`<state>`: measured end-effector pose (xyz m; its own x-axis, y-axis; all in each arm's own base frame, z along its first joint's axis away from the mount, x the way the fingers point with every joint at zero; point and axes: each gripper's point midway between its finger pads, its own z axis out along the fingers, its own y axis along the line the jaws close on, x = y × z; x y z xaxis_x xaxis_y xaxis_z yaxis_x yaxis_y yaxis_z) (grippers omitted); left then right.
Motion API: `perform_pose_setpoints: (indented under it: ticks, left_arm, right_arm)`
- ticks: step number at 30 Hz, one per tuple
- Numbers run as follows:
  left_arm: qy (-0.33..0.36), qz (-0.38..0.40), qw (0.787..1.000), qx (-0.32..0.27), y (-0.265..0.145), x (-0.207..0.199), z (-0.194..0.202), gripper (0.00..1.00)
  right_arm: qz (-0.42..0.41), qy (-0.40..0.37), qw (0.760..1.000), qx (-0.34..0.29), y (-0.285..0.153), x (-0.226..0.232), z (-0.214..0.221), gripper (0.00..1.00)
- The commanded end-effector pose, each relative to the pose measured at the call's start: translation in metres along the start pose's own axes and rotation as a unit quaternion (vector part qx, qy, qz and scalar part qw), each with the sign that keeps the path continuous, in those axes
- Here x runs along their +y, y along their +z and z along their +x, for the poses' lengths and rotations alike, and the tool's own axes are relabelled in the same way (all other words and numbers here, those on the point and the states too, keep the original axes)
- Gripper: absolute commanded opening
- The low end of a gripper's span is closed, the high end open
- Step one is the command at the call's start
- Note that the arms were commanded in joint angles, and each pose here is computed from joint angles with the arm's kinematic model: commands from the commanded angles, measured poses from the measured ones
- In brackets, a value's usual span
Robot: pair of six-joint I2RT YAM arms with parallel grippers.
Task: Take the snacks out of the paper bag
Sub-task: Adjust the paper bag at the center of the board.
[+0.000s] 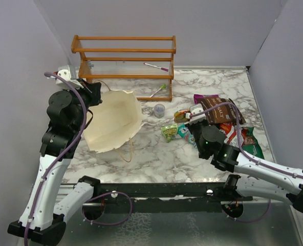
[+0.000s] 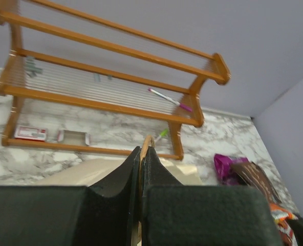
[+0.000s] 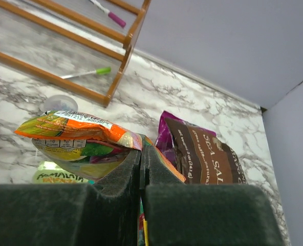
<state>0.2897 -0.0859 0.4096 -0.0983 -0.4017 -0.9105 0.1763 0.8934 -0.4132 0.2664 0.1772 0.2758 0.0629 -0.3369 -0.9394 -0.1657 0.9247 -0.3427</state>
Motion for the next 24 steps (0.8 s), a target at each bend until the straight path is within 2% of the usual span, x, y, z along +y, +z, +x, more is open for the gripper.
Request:
perform_pose_setpoints:
  ticks: [1,3,7,10,16,20,24]
  left_arm:
    - [0.034,-0.099,0.99,-0.094,-0.007,0.03,-0.051,0.0]
    - [0.055,-0.134,0.984,-0.1,-0.005,0.041,-0.058,0.0]
    - [0.085,-0.179,0.978,-0.067,0.011,0.059,-0.044,0.0]
    - [0.076,-0.199,0.976,-0.049,0.02,0.065,-0.037,0.0]
    - [0.002,-0.077,0.997,-0.01,0.042,0.008,-0.039,0.0]
    - [-0.05,0.009,0.999,-0.003,0.031,-0.033,-0.055,0.0]
    - [-0.073,-0.006,0.997,-0.036,0.008,-0.031,-0.075,0.0]
  right_arm:
    - [-0.012,0.047,0.999,0.006,0.016,0.004,-0.004,0.01]
    - [-0.015,0.05,0.999,0.009,0.021,0.006,-0.003,0.01]
    - [-0.023,0.058,0.998,0.007,0.026,0.01,-0.007,0.01]
    - [-0.027,0.059,0.998,0.009,0.029,0.013,-0.007,0.01]
    - [-0.033,0.055,0.998,0.015,0.035,0.02,-0.004,0.01]
    - [-0.043,0.053,0.997,0.023,0.036,0.025,0.002,0.01]
    - [-0.042,0.048,0.997,0.031,0.035,0.025,0.012,0.01]
